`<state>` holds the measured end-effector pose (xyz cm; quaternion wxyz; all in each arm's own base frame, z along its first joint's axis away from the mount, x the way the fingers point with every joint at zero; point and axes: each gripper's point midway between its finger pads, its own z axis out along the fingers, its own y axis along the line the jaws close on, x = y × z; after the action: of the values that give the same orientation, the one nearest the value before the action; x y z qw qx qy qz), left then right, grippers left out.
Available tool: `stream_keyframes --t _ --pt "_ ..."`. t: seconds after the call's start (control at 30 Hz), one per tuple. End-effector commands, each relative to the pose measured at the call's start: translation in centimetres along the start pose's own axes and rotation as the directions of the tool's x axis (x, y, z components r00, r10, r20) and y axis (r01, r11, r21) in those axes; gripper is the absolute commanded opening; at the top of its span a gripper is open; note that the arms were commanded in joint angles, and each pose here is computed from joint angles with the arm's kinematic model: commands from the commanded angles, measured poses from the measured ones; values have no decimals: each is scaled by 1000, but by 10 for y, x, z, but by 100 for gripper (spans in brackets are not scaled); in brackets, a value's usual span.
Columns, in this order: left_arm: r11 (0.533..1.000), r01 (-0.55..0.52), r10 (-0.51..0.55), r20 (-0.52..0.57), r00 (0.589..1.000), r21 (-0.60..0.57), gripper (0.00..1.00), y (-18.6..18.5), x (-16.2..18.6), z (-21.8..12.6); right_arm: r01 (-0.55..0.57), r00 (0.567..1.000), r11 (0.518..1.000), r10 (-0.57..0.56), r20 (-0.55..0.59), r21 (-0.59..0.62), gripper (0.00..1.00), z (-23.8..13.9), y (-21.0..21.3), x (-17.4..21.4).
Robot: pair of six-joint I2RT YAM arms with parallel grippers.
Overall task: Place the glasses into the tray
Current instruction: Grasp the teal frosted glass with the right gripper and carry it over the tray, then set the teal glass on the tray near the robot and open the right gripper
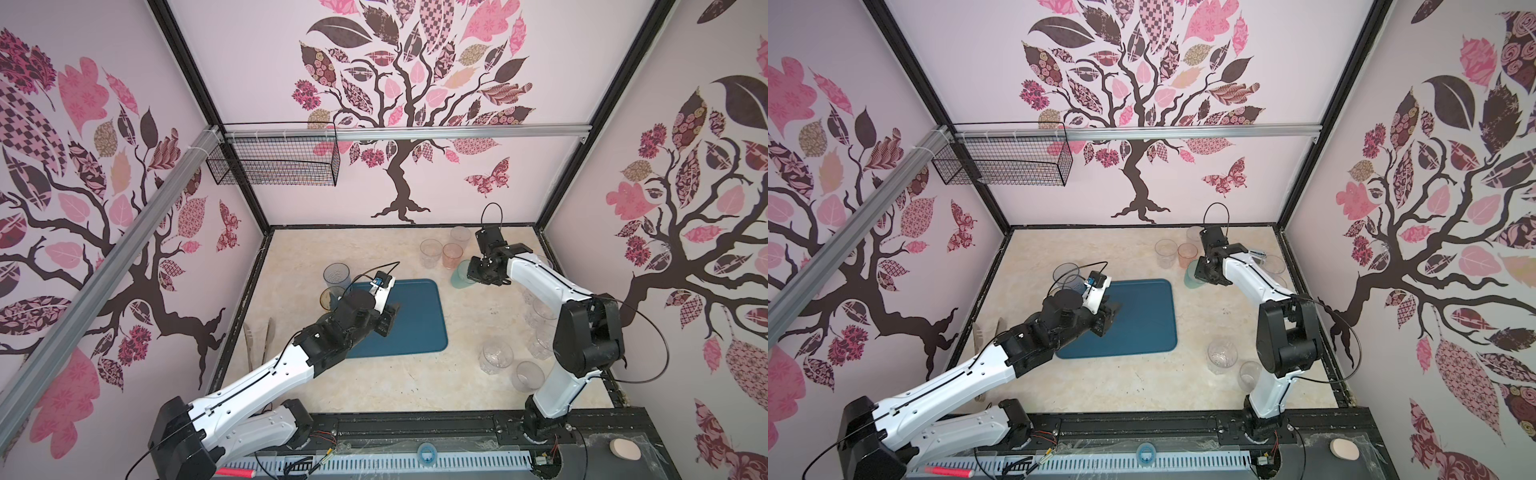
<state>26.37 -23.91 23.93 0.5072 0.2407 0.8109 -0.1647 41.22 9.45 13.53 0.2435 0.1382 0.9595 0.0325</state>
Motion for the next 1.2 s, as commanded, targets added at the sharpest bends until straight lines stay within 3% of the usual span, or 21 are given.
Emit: stream_keyframes --t 0.0,0.13,0.27,0.43,0.53,0.63,0.7,0.97,1.17 --pt "990 -47 51 26 998 -130 48 23 -22 -19 83 994 996 -85 62 31 0 -47 7 -2" --pt "973 -68 79 40 996 -219 50 45 -30 -38 176 983 984 -177 46 21 0 -67 25 24" --pt "951 -14 33 55 998 -309 50 73 -31 -57 266 964 964 -266 1 -22 0 -78 54 65" --pt "877 55 -26 66 997 -477 54 118 -22 -86 379 920 923 -384 -75 -69 0 -82 94 125" --pt "841 78 -54 61 997 -535 57 134 -14 -99 417 899 900 -429 -85 -127 0 -89 121 153" --pt "773 112 -101 53 993 -625 65 150 -7 -116 468 871 869 -484 -80 -163 0 -96 149 177" --pt "757 109 -112 37 993 -644 67 154 -4 -120 488 857 852 -508 -80 -189 0 -98 164 190" --pt "748 86 -148 -39 988 -658 68 156 8 -119 535 824 811 -562 -67 -236 0 -93 209 208" --pt "777 89 -184 -91 979 -623 63 149 7 -120 581 789 781 -610 -76 -228 0 -80 221 220"
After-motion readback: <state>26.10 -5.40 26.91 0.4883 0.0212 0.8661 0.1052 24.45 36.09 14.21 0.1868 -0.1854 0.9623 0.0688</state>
